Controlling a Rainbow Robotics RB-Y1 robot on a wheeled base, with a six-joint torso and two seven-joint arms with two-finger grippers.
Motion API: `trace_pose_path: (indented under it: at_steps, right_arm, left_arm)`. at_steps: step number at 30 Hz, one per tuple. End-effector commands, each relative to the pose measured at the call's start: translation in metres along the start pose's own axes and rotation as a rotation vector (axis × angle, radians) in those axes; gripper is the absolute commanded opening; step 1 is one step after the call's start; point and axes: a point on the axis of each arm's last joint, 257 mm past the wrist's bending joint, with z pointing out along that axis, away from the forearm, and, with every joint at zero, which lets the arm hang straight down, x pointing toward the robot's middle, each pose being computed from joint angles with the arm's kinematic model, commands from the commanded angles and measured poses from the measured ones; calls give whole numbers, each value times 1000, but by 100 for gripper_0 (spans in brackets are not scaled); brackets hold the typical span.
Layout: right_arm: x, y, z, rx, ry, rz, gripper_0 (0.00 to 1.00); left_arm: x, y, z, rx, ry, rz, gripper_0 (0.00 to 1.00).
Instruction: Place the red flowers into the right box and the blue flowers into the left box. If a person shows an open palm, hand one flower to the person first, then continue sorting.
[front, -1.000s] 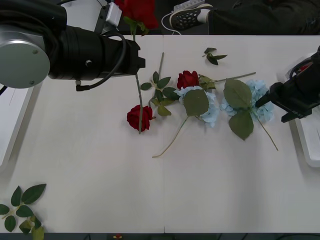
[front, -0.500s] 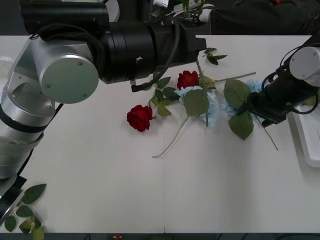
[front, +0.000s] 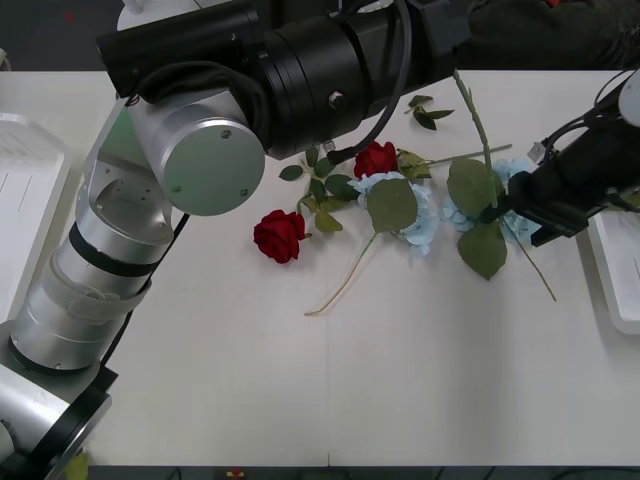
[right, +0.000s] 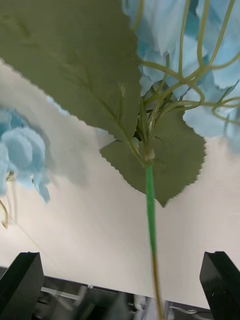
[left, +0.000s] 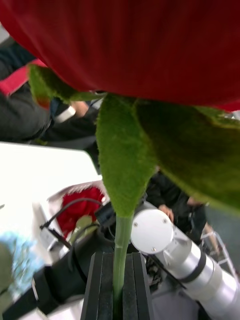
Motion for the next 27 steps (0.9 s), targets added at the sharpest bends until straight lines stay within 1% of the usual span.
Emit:
trace_pose_path:
  at_steps: [1,4,5,6,11,13,20,23,27]
  right_arm:
    - [-23,-17,-75,6,-83,-244,93]
    - [-22,-27,-104,-6,-107,-418,92]
    - [-23,-28,-109,-9,-115,-447,93]
    - [-20,-31,-120,-15,-119,-520,92]
    - [-4,-32,-155,-70,-126,-716,92]
    - [2,-30,-165,-93,-125,-750,92]
    - [38,3,-199,-302,-120,-871,92]
    - [55,24,-203,-415,-105,-897,92]
    - [69,44,-201,-508,-105,-906,92]
  left_arm:
    - [10,-10,11,30,-10,-3,0]
    - [11,-9,11,27,-7,-3,0]
    - [11,-9,11,27,-7,-3,0]
    - [11,-9,11,27,-7,-3,0]
    - [11,-9,11,27,-7,-3,0]
    - [11,-9,11,27,-7,-3,0]
    - [11,-9,11,27,-7,-3,0]
    - [11,-9,11,27,-7,-3,0]
    - [11,-9,11,27,-7,-3,0]
